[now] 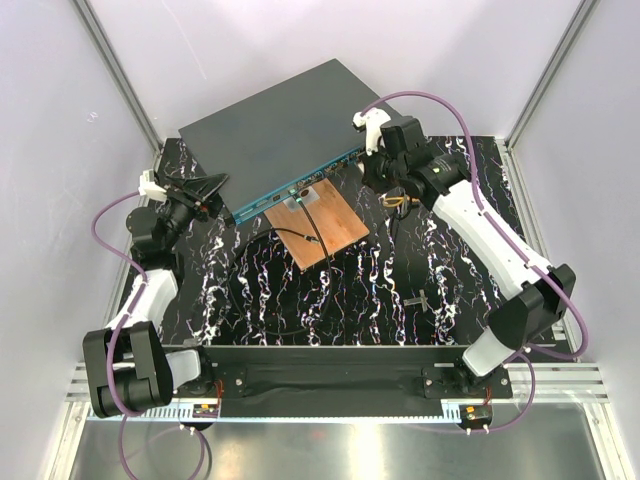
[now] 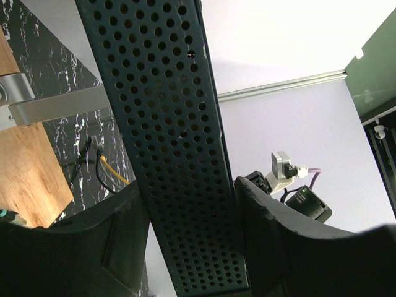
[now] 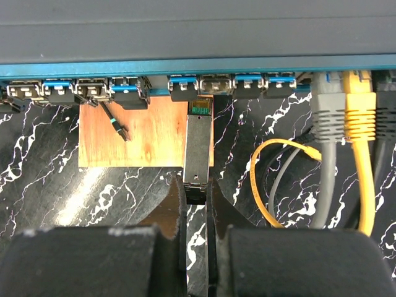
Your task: Insert the plug into the switch port
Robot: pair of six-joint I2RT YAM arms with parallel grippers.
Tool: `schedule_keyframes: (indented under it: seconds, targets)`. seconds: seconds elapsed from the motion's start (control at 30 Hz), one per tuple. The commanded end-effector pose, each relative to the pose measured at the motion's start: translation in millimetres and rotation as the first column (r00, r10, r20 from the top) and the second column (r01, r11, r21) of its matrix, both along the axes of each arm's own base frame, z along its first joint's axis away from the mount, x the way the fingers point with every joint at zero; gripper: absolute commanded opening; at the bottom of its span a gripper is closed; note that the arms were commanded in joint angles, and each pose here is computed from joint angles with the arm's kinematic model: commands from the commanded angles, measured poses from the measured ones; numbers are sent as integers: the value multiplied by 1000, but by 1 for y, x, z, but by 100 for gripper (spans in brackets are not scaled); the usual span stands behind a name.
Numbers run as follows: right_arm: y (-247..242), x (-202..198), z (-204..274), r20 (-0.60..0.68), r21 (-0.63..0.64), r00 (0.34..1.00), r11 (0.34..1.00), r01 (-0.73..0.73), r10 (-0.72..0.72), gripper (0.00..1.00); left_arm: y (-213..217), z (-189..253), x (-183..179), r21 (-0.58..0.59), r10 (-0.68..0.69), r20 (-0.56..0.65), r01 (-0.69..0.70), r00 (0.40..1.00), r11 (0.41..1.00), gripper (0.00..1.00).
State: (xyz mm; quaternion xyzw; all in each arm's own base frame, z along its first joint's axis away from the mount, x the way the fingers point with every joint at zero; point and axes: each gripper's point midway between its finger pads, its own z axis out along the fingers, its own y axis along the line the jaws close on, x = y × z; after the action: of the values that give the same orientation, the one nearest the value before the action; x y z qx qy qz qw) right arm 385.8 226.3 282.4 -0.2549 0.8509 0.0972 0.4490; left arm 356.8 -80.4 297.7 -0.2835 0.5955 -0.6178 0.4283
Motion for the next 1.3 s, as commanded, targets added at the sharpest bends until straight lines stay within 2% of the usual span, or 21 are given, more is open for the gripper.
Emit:
schedule_keyframes:
  seconds: [0.0,0.33,0.7,1.27]
  targets:
    - [9,5,23,53,31,999,999,6,-7,0,-12,43,-8,86,-29,189,13,982,996,4]
    - [16,6,30,62,38,998,999,-5,2,0,-12,40,-8,89,-26,185,9,982,996,0]
    - [20,3,38,73,49,997,999,-20,16,0,-12,42,-7,86,-23,186,7,982,996,0]
    - [11,19,22,102,-23,994,999,29,-26,0,-12,44,-7,85,-26,191,10,981,996,0]
